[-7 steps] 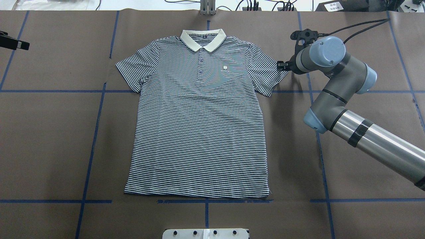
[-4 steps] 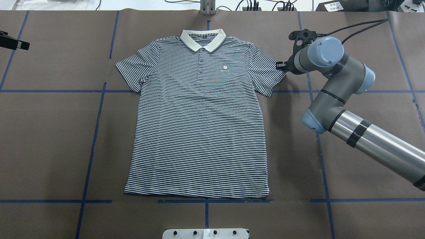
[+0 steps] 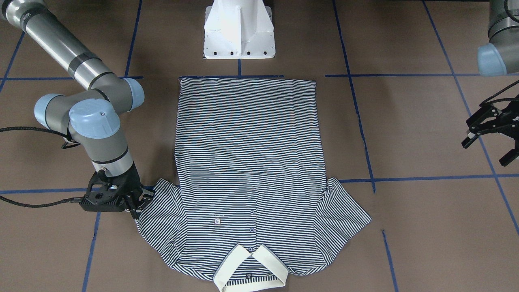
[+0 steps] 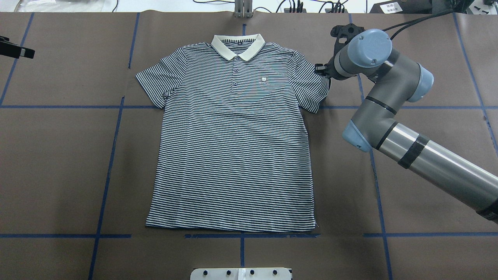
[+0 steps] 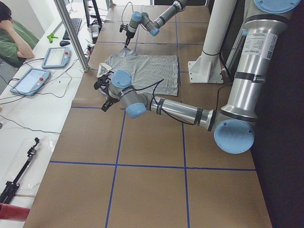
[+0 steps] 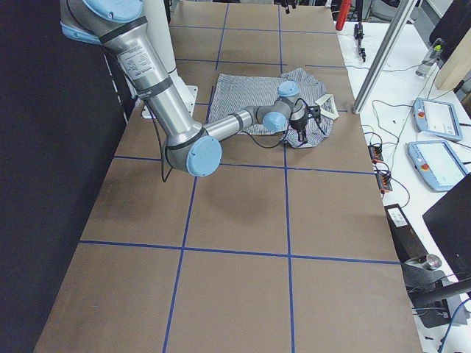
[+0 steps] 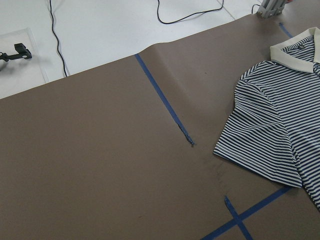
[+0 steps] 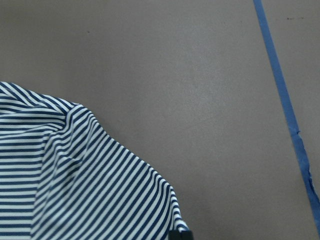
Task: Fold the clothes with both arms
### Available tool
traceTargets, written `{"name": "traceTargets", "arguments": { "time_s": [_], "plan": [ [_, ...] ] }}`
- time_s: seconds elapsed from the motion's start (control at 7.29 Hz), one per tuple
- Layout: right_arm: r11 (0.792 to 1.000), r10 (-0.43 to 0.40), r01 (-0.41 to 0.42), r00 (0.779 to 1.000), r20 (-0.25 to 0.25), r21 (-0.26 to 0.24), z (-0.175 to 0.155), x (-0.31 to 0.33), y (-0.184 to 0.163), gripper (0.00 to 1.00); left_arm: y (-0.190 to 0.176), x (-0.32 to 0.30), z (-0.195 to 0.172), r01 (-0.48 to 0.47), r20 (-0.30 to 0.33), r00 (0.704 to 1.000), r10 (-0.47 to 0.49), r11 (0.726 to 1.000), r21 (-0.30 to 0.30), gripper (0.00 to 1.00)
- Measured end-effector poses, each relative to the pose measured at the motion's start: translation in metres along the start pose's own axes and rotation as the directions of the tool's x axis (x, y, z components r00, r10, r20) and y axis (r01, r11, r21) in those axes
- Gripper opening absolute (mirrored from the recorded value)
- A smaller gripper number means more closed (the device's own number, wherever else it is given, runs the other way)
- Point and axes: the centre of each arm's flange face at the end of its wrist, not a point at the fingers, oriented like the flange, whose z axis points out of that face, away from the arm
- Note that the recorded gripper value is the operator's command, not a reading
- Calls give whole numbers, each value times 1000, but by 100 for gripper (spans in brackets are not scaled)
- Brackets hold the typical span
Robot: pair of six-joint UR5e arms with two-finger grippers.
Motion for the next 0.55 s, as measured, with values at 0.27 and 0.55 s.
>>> {"name": "traceTargets", "arguments": {
  "time_s": [0.27,0.55],
  "plan": [
    [993,111,-109,993,-44,47,-33,-88,12,0,0,0,0,-2,-1,1000,2,1000,0,100],
    [979,189,-182,980,-66,95,-34,-159,27,0,0,1,0,-2,-2,1000,2,1000,0,100]
  ]
}}
